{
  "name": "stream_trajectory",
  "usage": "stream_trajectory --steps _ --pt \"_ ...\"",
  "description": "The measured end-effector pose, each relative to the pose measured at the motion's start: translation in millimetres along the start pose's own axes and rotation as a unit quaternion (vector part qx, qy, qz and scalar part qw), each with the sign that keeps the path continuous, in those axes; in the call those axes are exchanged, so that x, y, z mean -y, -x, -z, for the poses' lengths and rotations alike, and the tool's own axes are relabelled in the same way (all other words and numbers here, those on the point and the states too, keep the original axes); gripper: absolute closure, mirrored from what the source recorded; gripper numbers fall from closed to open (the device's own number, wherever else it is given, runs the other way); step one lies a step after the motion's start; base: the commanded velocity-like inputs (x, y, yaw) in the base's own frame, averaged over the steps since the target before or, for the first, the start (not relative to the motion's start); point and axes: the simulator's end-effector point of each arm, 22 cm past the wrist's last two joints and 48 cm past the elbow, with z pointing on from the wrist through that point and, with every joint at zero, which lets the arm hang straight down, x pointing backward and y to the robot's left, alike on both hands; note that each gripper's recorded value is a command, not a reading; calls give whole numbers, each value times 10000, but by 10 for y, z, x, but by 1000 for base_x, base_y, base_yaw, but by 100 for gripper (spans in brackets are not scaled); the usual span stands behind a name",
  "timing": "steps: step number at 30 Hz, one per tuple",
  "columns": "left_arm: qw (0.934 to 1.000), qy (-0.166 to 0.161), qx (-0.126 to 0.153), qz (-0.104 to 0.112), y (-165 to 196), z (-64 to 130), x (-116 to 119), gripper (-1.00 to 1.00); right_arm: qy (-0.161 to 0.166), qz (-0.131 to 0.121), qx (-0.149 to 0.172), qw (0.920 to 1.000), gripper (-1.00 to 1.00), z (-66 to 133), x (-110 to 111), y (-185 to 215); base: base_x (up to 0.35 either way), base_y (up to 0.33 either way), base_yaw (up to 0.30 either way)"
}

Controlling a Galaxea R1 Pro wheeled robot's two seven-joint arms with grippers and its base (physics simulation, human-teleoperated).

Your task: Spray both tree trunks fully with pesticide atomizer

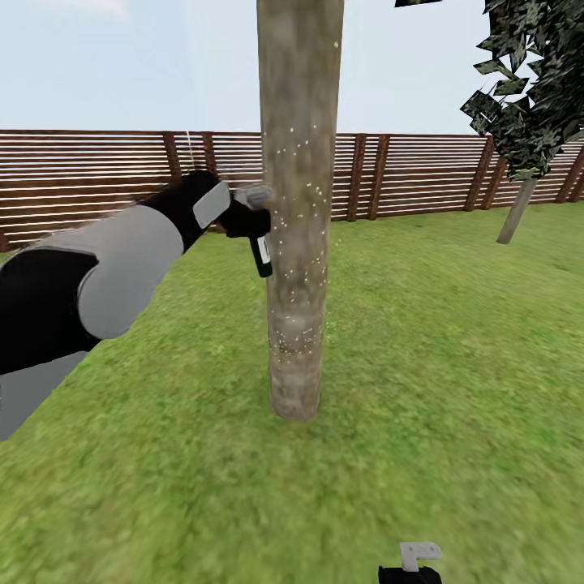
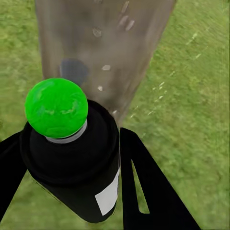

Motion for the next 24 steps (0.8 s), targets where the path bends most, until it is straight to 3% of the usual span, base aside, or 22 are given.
stream_trajectory --steps 5,8,10,13,17,19,20,22,24 --pt "9983 40 -532 216 -923 -458 -204 100 2 -1 -2 10000 -100 -1 -4 -1 0 0 0" --pt "9965 30 -773 331 -1342 -609 -262 100 3 2 -1 10000 -100 0 -4 -1 0 0 0" --pt "9933 66 -1056 475 -2065 -845 -378 100 3 0 -4 10000 -100 -4 -5 -2 0 0 0" --pt "9922 93 -1089 594 -2562 -985 -449 100 7 -1 -1 10000 -100 0 -11 -1 0 0 0" --pt "9926 222 -885 801 -3639 -1181 -601 100 11 3 1 10000 -100 1 -13 0 0 0 0" --pt "9935 309 -780 763 -4110 -1194 -661 100 16 1 1 10000 -100 2 -17 1 0 0 0" --pt "9943 365 -777 627 -4466 -1171 -693 100 17 -1 2 10000 -100 2 -18 -1 0 0 0" --pt "9952 398 -775 440 -4803 -1129 -709 100 21 -8 6 10000 -100 3 -26 0 0 0 0" --pt "9947 409 -862 387 -5087 -1080 -705 100 23 -10 6 10000 -100 3 -28 -1 0 28 0"
